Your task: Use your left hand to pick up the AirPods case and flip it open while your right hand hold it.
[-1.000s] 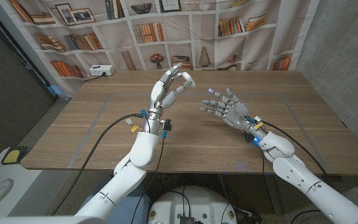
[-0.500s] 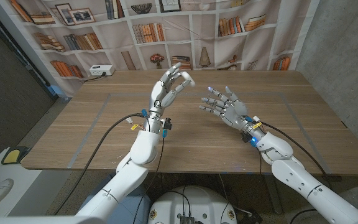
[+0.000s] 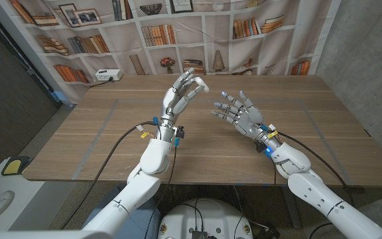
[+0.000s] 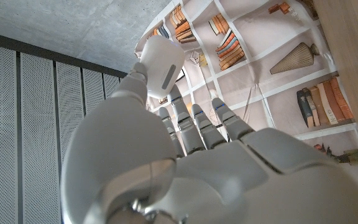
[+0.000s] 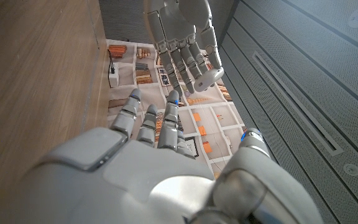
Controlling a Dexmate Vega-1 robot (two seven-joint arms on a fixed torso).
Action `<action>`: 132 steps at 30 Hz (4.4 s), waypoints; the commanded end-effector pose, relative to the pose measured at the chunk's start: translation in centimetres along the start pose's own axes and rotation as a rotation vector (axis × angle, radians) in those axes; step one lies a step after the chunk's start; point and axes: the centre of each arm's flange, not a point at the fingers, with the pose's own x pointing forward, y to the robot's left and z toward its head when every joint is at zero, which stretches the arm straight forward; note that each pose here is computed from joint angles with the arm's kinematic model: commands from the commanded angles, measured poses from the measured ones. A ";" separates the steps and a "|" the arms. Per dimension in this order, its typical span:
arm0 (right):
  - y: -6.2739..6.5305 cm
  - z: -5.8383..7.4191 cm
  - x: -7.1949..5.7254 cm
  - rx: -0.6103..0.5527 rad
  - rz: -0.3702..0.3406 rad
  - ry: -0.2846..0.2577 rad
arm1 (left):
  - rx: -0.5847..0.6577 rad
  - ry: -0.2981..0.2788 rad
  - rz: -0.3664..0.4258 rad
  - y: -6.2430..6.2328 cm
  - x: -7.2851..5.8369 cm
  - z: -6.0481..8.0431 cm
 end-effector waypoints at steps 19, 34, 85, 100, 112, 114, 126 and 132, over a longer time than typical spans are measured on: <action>2.3 -0.3 0.7 0.061 0.010 0.039 | -0.140 0.027 -0.057 -0.4 0.7 -1.5; 2.4 -0.2 -0.2 0.066 0.001 0.063 | -0.178 0.023 -0.073 -0.5 0.9 -1.4; 3.3 -1.1 1.5 0.185 -0.020 0.027 | -0.289 0.033 -0.187 -1.1 -0.1 -2.4; 4.5 -2.2 2.4 0.269 -0.013 -0.019 | -0.324 0.036 -0.215 -1.3 0.1 -3.3; 4.8 -2.4 3.1 0.283 0.002 -0.027 | -0.331 0.050 -0.224 -1.4 0.1 -3.7; 4.9 -2.5 3.3 0.286 0.004 -0.030 | -0.335 0.052 -0.228 -1.4 0.1 -3.8; 5.0 -2.6 3.9 0.294 0.010 -0.038 | -0.370 0.062 -0.247 -1.6 0.3 -4.3; 4.9 -2.5 4.0 0.290 0.009 -0.042 | -0.374 0.067 -0.252 -1.8 0.6 -4.4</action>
